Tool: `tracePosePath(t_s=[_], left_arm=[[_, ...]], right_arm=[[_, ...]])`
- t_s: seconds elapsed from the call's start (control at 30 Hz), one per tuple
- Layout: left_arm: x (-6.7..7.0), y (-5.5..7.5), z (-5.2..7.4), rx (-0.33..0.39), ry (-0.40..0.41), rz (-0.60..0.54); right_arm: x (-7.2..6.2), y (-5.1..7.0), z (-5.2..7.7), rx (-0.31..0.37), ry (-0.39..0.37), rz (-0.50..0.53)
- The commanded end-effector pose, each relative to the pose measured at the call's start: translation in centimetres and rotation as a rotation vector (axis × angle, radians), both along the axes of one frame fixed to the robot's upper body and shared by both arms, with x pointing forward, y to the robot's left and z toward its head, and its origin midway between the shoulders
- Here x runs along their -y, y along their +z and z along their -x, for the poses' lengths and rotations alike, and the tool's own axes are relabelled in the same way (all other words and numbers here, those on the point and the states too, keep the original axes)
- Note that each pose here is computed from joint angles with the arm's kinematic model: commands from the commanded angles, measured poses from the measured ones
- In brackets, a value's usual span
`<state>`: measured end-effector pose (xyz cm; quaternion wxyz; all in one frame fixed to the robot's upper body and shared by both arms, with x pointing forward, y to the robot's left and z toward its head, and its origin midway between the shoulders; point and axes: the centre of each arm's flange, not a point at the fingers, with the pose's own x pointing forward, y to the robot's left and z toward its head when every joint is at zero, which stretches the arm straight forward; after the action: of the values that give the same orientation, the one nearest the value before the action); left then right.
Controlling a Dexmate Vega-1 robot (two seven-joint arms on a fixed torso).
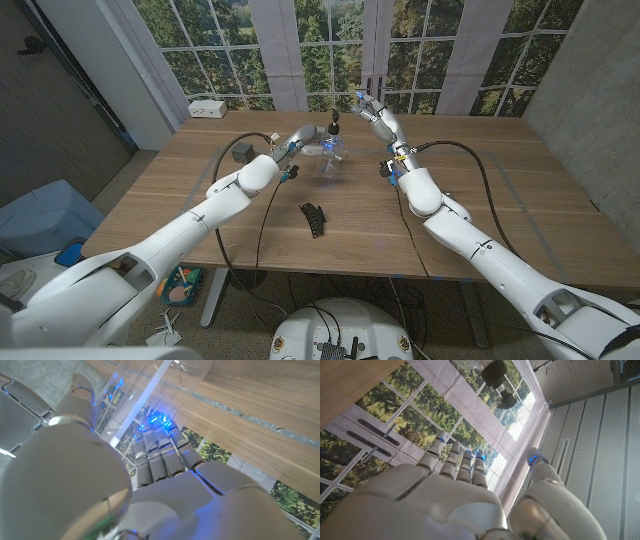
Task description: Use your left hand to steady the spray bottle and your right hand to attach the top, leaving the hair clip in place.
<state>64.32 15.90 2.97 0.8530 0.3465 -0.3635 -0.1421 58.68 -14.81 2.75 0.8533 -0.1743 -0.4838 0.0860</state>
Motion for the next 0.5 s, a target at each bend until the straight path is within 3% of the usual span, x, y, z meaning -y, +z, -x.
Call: tracePosePath(t_s=[0.03,0.5], left_arm=[[-0.35,-1.8,-0.27,-0.028,-0.037,0.106],[-0.73,-1.9,-0.49,-0.043,-0.007,0.072]], right_arm=[[1.02,-0.05,-0.3,-0.037,0.02,-0.055],[1.83,-0.3,-0.65,-0.048,0.01,-0.082]])
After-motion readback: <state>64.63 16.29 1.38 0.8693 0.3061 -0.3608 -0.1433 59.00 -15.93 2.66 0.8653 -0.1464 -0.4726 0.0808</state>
